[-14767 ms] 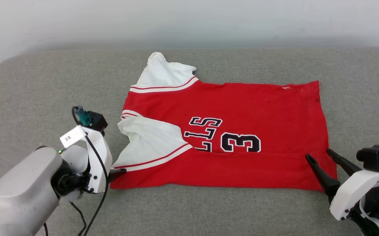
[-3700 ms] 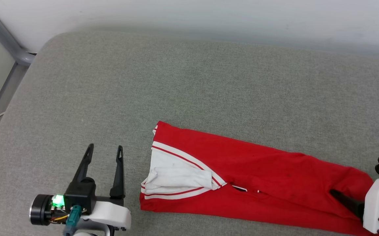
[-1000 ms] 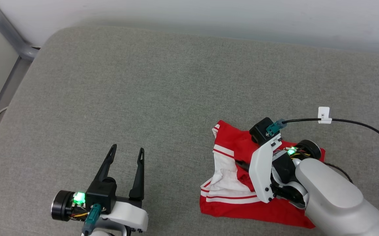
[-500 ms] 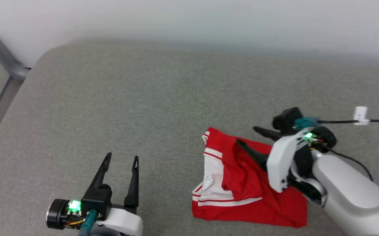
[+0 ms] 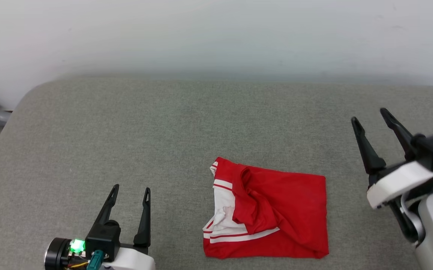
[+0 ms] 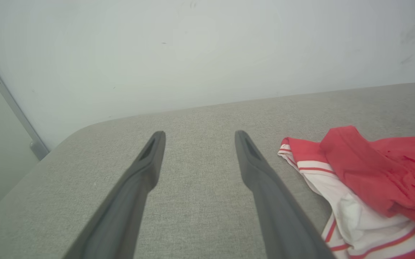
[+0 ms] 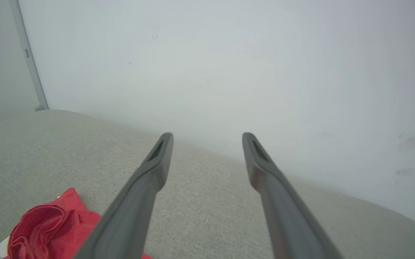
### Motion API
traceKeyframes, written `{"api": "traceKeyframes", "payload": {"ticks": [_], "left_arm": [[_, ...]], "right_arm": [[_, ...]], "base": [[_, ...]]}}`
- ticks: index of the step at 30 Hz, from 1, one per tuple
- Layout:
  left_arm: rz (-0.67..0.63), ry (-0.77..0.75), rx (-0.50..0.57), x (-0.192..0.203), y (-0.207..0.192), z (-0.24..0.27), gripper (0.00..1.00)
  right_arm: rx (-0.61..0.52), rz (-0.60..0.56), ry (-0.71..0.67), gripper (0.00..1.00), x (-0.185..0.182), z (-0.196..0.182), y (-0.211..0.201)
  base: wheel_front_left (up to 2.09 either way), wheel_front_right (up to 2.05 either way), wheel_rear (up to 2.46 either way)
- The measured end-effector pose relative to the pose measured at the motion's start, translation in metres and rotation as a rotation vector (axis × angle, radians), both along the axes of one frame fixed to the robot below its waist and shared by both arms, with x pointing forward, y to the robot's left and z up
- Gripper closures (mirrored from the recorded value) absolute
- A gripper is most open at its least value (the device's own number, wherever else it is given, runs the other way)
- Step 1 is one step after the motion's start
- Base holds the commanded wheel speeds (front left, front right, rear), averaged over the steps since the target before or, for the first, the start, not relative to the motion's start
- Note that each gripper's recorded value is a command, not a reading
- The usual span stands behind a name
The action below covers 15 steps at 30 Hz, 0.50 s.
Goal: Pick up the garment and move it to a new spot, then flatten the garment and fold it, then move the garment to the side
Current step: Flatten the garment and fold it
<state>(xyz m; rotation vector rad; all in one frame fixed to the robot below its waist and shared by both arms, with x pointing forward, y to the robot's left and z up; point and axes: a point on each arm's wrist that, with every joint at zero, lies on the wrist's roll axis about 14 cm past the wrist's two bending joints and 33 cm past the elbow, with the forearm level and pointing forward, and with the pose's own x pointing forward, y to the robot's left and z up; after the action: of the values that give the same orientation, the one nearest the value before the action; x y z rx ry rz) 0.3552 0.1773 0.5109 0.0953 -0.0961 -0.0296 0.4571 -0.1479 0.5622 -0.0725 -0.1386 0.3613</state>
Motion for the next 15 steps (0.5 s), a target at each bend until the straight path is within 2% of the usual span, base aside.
{"api": "traceKeyframes", "payload": {"ticks": [11, 15], "left_arm": [[-0.009, -0.025, 0.007, -0.006, -0.002, 0.007, 0.00], [0.002, -0.023, 0.009, -0.011, 0.002, 0.007, 0.00]], "right_arm": [[0.147, -0.225, -0.097, 0.00, -0.055, 0.006, -0.039], [0.165, -0.275, -0.081, 0.00, -0.075, -0.004, -0.048]], "base": [[0.00, 0.00, 0.00], [0.00, 0.00, 0.00]]}}
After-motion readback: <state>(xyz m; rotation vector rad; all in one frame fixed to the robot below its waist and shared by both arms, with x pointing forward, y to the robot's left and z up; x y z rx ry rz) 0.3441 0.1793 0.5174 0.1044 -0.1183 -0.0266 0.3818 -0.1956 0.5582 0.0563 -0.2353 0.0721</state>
